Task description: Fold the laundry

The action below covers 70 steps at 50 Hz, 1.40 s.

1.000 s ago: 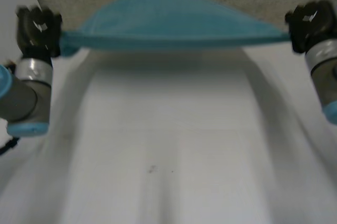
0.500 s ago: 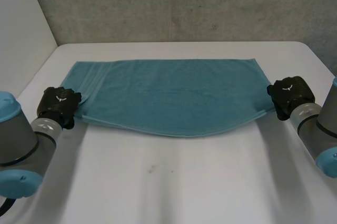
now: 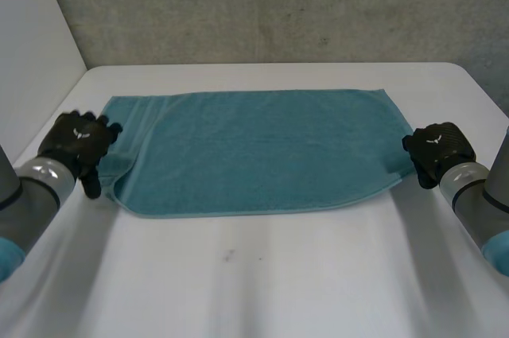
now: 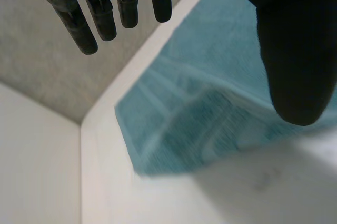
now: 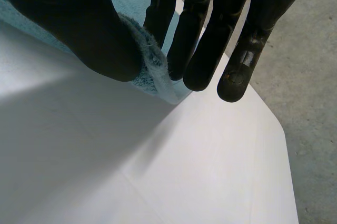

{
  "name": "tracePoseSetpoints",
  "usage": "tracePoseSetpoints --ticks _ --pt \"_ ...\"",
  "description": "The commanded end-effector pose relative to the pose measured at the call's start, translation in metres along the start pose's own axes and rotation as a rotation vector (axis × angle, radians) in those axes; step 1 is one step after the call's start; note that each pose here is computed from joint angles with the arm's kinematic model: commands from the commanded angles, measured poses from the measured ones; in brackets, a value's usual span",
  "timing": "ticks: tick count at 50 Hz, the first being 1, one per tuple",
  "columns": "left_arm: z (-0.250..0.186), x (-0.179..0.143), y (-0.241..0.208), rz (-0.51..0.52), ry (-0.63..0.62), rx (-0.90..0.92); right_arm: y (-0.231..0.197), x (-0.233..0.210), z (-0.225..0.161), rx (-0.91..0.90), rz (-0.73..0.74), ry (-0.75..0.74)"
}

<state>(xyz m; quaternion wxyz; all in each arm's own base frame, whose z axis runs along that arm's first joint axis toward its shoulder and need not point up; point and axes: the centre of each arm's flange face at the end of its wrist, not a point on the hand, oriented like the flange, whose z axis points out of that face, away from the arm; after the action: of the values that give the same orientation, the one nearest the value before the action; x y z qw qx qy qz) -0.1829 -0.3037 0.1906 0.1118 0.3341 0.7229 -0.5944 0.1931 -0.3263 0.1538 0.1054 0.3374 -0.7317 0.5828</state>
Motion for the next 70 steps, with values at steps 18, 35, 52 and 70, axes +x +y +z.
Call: tracePoseSetpoints --ticks 18,35,52,70 --pt "0.081 0.005 0.016 0.261 0.321 0.143 0.006 -0.005 -0.001 -0.011 -0.001 -0.012" --pt "0.089 -0.004 0.028 0.236 0.385 0.052 0.006 -0.006 -0.001 -0.013 -0.001 -0.015" --pt "0.091 -0.012 0.034 0.242 0.366 0.03 0.007 -0.009 -0.002 -0.016 -0.001 -0.021" --pt "0.092 -0.012 0.045 0.228 0.371 -0.004 0.007 -0.01 -0.003 -0.017 -0.007 -0.023"
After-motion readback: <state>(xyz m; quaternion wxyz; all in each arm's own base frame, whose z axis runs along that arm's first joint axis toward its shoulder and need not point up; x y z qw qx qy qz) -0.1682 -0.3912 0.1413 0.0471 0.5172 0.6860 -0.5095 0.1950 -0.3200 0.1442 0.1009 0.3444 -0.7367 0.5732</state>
